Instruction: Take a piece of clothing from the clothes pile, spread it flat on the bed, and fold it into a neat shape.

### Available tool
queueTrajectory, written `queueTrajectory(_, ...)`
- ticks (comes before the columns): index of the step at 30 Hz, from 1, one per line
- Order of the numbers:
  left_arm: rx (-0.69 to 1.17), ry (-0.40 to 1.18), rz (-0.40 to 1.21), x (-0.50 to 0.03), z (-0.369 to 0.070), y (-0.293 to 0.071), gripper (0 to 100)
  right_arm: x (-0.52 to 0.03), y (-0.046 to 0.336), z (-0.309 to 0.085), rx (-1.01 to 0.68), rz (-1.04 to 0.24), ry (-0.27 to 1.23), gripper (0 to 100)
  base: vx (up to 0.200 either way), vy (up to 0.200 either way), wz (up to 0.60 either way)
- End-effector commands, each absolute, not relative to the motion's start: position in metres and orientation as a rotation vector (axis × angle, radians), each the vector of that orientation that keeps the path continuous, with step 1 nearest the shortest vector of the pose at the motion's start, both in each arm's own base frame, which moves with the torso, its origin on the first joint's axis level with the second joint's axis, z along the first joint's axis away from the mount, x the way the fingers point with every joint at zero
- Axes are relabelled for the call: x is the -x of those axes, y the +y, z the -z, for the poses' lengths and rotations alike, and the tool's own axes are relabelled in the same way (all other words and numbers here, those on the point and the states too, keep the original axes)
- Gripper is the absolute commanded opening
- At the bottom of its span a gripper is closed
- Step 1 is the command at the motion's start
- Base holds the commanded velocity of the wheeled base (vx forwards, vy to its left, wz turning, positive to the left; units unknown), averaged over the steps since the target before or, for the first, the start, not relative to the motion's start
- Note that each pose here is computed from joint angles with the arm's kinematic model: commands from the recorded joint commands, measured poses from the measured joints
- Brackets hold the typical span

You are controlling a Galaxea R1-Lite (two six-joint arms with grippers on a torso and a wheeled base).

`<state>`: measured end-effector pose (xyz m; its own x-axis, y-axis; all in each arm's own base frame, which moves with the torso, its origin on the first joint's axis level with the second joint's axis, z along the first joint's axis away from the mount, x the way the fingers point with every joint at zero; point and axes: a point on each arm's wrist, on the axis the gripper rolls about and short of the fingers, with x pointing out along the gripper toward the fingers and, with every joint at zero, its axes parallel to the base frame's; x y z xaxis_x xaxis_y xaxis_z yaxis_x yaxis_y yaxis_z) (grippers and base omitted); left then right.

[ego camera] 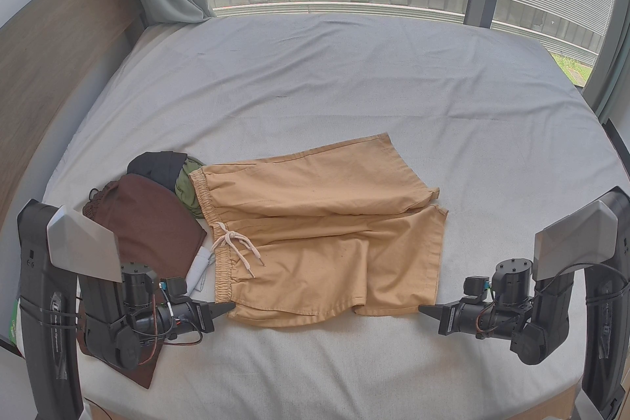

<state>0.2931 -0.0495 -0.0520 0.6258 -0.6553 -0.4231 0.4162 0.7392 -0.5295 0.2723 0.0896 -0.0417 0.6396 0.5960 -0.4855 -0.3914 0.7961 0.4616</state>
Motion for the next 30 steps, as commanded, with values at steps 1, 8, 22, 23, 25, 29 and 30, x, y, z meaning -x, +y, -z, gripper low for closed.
queueTrajectory(1,0.406,0.625,0.626,-0.285,0.038,-0.045,0,-0.262,0.077,0.029,-0.334,-0.547,0.664,0,0.000,0.000,0.00)
queueTrajectory(8,0.412,0.629,0.612,-0.278,0.032,-0.039,0,-0.258,0.069,0.029,-0.322,-0.526,0.672,0,0.000,0.000,0.00)
queueTrajectory(22,0.453,0.692,0.609,-0.246,0.022,-0.024,0,-0.238,0.058,0.026,-0.289,-0.530,0.717,0,0.000,0.000,0.00)
queueTrajectory(23,0.455,0.696,0.607,-0.245,0.022,-0.023,0,-0.238,0.057,0.026,-0.284,-0.529,0.717,0,0.000,0.000,0.00)
queueTrajectory(25,0.455,0.702,0.606,-0.244,0.023,-0.023,0,-0.238,0.056,0.027,-0.277,-0.535,0.719,0,0.000,0.000,0.00)
queueTrajectory(29,0.464,0.717,0.595,-0.239,0.023,-0.021,0,-0.232,0.053,0.027,-0.270,-0.543,0.737,0,0.000,0.000,0.00)
queueTrajectory(30,0.467,0.722,0.593,-0.238,0.023,-0.020,0,-0.231,0.052,0.027,-0.265,-0.543,0.740,0,0.000,0.000,0.00)
